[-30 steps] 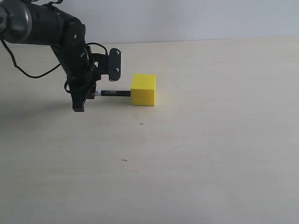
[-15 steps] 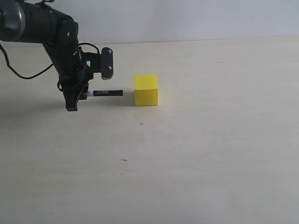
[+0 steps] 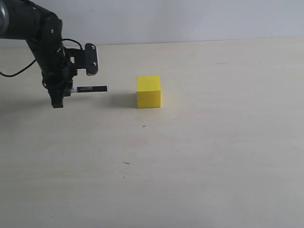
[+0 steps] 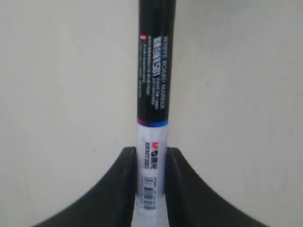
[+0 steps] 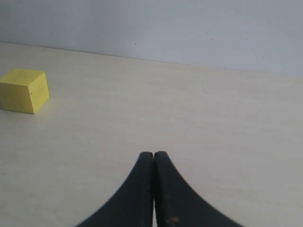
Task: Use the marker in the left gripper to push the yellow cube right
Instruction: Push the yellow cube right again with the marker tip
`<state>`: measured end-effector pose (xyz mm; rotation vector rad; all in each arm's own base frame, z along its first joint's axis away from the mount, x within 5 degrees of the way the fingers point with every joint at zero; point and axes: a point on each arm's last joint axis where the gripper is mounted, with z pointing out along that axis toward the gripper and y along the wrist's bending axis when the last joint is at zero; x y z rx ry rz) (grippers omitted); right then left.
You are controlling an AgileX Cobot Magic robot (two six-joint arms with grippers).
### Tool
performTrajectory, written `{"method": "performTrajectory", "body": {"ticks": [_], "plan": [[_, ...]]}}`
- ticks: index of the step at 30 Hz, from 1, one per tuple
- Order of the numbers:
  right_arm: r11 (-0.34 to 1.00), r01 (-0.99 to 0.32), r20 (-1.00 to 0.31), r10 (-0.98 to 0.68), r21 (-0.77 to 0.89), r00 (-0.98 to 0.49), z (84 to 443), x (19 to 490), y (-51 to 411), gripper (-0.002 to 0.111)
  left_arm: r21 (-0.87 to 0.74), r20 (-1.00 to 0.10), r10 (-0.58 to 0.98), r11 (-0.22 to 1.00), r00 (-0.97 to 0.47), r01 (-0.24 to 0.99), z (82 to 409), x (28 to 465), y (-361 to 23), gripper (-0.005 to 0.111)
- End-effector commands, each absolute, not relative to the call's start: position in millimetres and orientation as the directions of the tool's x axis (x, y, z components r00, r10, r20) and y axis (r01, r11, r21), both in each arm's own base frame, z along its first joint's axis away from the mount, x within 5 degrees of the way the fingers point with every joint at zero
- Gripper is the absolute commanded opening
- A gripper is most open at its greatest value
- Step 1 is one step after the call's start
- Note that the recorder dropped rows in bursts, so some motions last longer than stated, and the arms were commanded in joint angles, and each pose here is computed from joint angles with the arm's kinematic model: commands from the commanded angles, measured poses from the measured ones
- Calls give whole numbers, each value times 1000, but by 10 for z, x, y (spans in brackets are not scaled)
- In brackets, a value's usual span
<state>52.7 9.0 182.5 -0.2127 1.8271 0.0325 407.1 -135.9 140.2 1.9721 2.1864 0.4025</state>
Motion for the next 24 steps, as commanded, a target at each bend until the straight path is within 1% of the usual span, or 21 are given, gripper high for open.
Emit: {"method": "performTrajectory", "body": {"ticks": [1,3,6,8,10,12,16,19,24], "plan": [[982,-165,-960,-135,-96,-244,1814,526,91,0,379,-12,1000,10,-6,925,1321,4043,-1924,0],[982,-165,-960,-135,-96,-244,1814,526,91,0,394,-29,998,-33,48,918,1332,3962,-2242,0],[982,-165,-960,-135,-96,-244,1814,526,91,0,415,-15,993,-99,116,905,1377,3864,-2486,0],[982,-165,-960,-135,-96,-244,1814,526,91,0,425,-6,994,-100,113,900,1392,3874,-2489,0],[982,-165,-960,-135,-96,-244,1814,526,91,0,426,4,998,-59,64,903,1414,3923,-2390,0],[982,-165,-960,-135,-96,-244,1814,526,91,0,401,21,1000,-22,15,916,1405,3955,-2275,0],[982,-165,-960,-135,-96,-244,1814,526,91,0,367,49,998,6,-25,930,1393,3978,-2146,0],[982,-165,-960,-135,-96,-244,1814,526,91,0,388,26,1000,3,-14,922,1390,3993,-2182,0],[982,-165,-960,-135,-96,-244,1814,526,91,0,457,-47,996,-49,79,888,1286,3971,-2497,0]]}}
